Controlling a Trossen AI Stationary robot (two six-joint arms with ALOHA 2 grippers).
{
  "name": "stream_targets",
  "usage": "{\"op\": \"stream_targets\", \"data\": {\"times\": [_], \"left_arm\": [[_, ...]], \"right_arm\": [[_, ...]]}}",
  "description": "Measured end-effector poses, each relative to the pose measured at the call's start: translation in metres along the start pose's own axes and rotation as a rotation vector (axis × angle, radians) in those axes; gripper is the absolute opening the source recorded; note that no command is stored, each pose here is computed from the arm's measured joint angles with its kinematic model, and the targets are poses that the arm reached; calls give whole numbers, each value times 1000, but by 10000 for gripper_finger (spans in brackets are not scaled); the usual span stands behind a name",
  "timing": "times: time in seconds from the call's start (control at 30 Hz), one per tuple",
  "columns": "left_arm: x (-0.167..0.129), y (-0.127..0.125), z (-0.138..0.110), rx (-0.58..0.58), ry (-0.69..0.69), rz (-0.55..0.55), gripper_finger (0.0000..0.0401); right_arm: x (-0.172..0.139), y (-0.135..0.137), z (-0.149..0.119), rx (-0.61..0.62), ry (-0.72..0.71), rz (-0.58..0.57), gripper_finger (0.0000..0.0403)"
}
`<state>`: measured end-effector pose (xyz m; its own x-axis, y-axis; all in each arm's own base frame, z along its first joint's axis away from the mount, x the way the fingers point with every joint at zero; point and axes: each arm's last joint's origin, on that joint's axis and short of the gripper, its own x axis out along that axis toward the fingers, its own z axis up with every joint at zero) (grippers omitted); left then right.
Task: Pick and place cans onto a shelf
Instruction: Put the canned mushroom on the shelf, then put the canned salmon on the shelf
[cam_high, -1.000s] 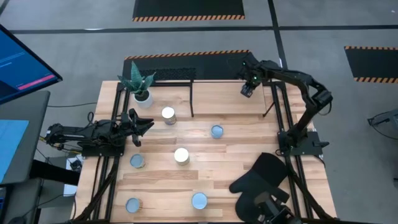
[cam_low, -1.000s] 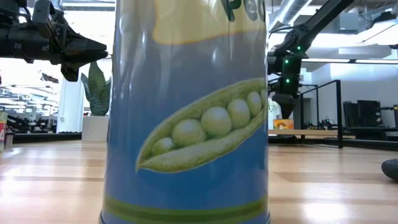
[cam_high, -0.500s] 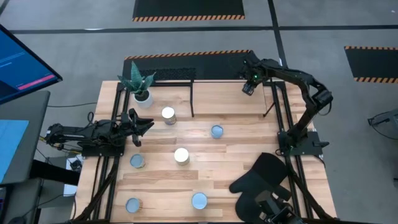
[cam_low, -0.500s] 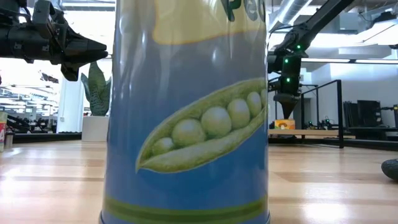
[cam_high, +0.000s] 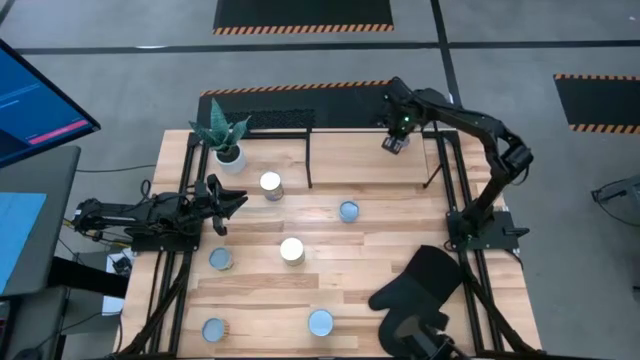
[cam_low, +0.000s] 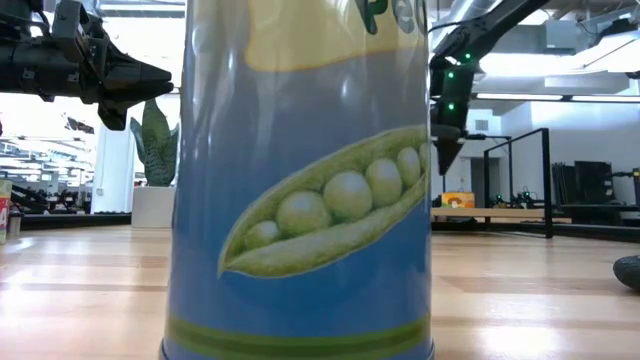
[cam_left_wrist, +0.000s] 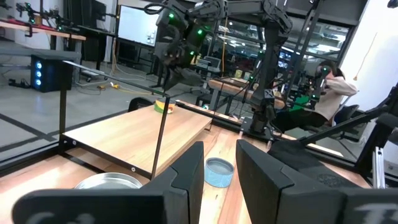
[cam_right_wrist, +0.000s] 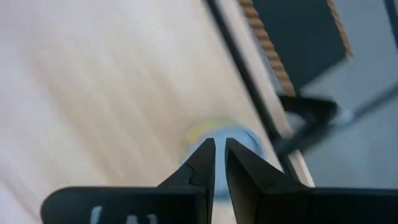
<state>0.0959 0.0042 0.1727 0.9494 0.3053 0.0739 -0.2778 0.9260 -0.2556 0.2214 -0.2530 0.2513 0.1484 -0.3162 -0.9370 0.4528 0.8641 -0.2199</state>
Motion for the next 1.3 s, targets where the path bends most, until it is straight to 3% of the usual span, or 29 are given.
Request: {"op": "stream_targets", "data": {"times": [0.13, 0.37, 0.57, 0.77, 1.0, 1.3], "left_arm": [[0, 0, 0, 0, 0, 0, 82], [0, 0, 0, -1, 0, -1, 82], [0, 0, 0, -2, 0, -1, 82], [0, 0, 0, -2, 0, -1, 82], [0, 0, 0, -2, 0, -1, 82], [0, 0, 0, -2, 0, -1, 82]], "right_arm": [[4, 12, 6, -137, -32, 25, 62], [30, 18, 12, -222, 28, 39, 59], [47, 11, 11, -209, 75, 5, 58], [40, 5, 7, -193, 102, -57, 58], [39, 1, 1, -175, 140, -48, 58], [35, 13, 9, -186, 101, -48, 58]]}}
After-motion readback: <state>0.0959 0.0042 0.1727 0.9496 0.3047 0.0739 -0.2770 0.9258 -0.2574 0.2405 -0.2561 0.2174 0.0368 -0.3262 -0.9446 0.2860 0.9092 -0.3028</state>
